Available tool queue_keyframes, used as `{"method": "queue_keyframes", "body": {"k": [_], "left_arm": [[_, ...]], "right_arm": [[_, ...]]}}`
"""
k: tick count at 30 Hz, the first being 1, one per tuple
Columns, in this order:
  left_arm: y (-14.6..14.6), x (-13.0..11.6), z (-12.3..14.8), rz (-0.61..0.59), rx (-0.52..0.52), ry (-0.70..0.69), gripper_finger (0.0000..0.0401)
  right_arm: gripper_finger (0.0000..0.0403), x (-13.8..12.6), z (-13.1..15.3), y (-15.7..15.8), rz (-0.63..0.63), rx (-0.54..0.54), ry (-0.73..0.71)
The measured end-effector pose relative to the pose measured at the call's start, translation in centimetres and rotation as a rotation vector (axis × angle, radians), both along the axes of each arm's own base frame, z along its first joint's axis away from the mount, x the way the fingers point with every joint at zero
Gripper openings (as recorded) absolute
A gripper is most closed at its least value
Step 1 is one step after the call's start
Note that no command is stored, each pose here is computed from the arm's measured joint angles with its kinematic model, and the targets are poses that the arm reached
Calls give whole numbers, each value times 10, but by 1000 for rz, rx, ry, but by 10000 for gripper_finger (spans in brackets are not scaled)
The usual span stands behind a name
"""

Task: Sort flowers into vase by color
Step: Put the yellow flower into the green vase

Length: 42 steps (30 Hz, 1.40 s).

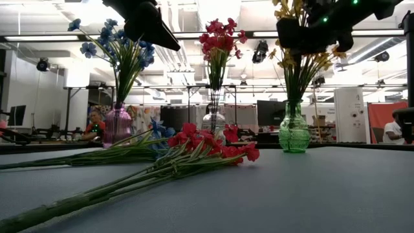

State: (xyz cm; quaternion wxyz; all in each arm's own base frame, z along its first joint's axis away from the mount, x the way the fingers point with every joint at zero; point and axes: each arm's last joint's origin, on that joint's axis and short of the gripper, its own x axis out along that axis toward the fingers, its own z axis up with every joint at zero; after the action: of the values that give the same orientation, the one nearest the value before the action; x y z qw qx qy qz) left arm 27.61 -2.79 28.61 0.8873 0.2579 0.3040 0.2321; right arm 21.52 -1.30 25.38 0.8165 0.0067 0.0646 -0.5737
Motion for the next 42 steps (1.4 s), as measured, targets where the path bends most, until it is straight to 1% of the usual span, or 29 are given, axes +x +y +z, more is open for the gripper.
{"method": "queue_keyframes", "body": {"k": [14,33,37,42], "left_arm": [[0,0,0,0,0,0,207],[0,0,0,0,0,0,207],[0,0,0,0,0,0,207],[0,0,0,0,-1,0,207]], "right_arm": [[18,11,-15,1,20,16,44],[18,11,-16,-1,15,11,68],[36,11,-15,-1,24,16,66],[84,10,-13,-1,40,23,54]]}}
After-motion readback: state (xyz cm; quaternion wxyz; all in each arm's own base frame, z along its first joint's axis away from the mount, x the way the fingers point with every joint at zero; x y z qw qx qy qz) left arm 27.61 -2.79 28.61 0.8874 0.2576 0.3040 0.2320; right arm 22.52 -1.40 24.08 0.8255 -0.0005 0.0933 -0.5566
